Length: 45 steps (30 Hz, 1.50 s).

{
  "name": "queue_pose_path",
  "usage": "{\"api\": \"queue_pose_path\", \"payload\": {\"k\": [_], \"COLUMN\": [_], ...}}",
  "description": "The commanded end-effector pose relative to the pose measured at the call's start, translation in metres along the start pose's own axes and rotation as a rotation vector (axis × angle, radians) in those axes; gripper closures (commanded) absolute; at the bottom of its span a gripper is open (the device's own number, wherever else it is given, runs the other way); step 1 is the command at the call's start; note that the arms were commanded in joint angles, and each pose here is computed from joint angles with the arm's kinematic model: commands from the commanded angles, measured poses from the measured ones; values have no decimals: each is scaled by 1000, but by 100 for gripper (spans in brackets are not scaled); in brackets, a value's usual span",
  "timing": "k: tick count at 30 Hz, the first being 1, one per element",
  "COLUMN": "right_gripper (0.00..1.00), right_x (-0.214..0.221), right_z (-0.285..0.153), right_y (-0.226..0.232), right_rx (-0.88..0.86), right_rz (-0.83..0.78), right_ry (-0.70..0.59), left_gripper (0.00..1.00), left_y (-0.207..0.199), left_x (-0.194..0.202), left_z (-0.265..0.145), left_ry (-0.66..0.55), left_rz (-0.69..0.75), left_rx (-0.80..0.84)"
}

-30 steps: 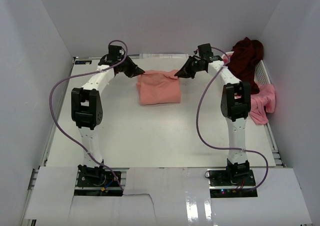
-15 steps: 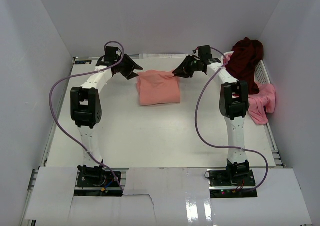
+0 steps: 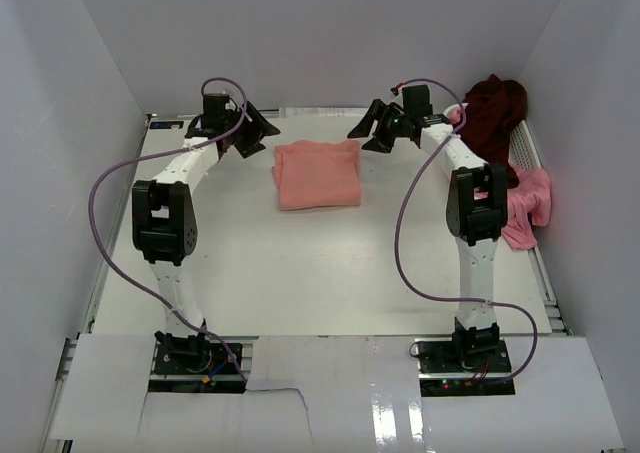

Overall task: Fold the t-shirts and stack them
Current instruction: Fold the long partially folded tshirt into a neat square

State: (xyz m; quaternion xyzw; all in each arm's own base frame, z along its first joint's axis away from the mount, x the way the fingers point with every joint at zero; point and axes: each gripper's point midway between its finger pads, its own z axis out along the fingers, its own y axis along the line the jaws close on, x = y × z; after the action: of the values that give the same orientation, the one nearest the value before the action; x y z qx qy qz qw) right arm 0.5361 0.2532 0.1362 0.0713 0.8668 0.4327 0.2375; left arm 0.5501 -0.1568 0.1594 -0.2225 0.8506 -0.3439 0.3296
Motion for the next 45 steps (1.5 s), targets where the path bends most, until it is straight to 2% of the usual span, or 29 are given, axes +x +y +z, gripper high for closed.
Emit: {"api": "queue_pose_path", "payload": {"k": [1,6,11,13,15,21,26,30,31,32,36,37,39,40,42,45], "right_gripper": [29,27,26,11,6,8,13,24,32,36,63,76,86,92,92,92], "right_x": [-5,28,55,65,68,84,93,99,100,101,111,114,117,124,126,136], "right_z": [-24,-15,-5,-4,-2,5,12,18,19,20,24,24,24,23,21,14], "right_y": [11,-36,-70,-80,-82,-86,-88,-89,-89,-87,-88,-90,-89,-92,-90,-90], "right_rx": [38,144,188,202,195,147,117,93,91,84,63,64,51,50,34,37], "right_rz": [-181,-169,-139,-131,-133,-92,-70,-56,-54,-53,-36,-25,-25,-7,-6,-1], "right_ry": [-38,65,136,152,153,200,227,250,255,259,283,289,292,305,306,314], "left_gripper": [25,25,23,22,20,18,18,23,25,28,47,54,67,83,98,100], "left_y": [-24,12,60,64,70,72,67,70,72,72,77,78,81,81,81,82], "left_x": [-2,28,62,67,77,86,85,89,92,94,101,103,107,110,114,125], "left_z": [-37,-36,-20,-15,-10,7,15,25,28,29,32,33,33,33,32,28], "left_ry": [-49,-4,72,77,100,107,82,109,118,124,147,151,163,165,180,209], "left_rz": [134,205,178,174,170,215,210,194,190,188,180,175,167,166,162,149], "left_rx": [72,27,-52,-41,-33,4,59,66,65,67,67,67,68,71,78,82]}}
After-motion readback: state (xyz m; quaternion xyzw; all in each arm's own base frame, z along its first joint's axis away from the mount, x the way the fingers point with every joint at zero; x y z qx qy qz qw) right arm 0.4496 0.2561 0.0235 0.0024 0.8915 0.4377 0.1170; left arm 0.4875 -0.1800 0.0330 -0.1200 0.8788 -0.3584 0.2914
